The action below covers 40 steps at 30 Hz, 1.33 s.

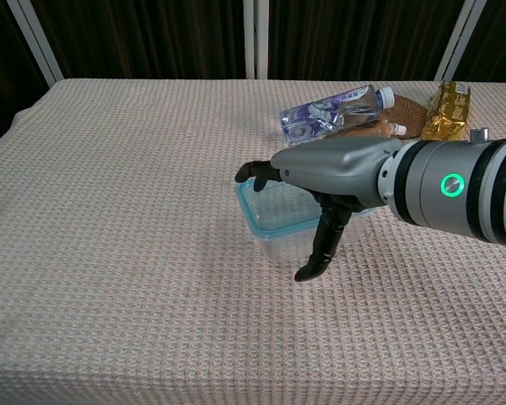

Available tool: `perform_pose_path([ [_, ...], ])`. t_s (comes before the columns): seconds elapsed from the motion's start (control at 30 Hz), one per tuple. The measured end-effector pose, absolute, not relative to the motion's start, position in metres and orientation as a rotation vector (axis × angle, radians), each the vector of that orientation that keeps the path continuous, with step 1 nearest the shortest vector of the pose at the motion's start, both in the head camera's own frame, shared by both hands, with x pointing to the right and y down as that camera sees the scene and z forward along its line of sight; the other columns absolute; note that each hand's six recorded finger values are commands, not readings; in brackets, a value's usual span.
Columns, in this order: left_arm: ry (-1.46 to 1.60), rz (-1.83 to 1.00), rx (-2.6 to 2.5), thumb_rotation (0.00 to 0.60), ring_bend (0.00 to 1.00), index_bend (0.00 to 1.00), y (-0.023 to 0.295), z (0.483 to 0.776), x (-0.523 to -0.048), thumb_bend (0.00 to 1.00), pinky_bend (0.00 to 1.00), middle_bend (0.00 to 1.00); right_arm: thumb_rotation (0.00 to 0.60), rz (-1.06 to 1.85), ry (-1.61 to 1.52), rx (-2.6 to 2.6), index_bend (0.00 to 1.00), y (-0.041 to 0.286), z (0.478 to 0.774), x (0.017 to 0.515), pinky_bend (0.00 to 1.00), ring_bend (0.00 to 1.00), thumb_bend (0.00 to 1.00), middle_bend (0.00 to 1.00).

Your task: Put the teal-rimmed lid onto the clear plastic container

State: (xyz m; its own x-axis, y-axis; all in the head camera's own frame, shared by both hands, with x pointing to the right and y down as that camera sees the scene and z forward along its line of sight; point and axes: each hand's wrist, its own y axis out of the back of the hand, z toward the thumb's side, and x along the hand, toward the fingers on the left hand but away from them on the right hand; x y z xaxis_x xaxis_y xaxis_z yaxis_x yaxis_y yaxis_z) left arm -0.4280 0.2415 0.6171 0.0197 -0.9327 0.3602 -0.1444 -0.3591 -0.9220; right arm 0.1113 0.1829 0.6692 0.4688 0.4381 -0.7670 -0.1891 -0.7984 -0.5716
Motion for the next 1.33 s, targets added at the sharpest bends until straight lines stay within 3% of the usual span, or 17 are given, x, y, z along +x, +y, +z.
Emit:
perform_pose_path([
  [0.3,1.124,-1.411,-1.590,0.600,0.00,0.10,0.241,0.618,-0.428,0.00,0.00,0.07,0.600,1.351,-0.207,-2.122,0.00,0.185,0.672,0.113,0.00,0.00,0.00,0.16],
  [0.6,1.122,-1.388,-1.584,0.600,0.00,0.10,0.235,0.615,-0.426,0.00,0.00,0.07,0.600,1.275,-0.384,-2.062,0.00,0.166,0.638,0.136,0.00,0.00,0.00,0.13],
  [0.9,1.106,-1.365,-1.575,0.600,0.00,0.10,0.224,0.611,-0.420,0.00,0.00,0.07,0.600,1.262,-0.700,-1.841,0.00,0.157,0.603,0.235,0.00,0.00,0.00,0.03],
  [1.13,1.078,-1.355,-1.564,0.600,0.00,0.10,0.216,0.606,-0.410,0.00,0.00,0.07,0.600,1.335,-0.948,-1.757,0.00,0.189,0.585,0.345,0.00,0.00,0.00,0.00],
  [1.33,1.058,-1.360,-1.562,0.600,0.00,0.10,0.213,0.605,-0.402,0.00,0.00,0.07,0.600,1.336,-1.031,-1.725,0.00,0.222,0.569,0.404,0.00,0.00,0.00,0.00],
])
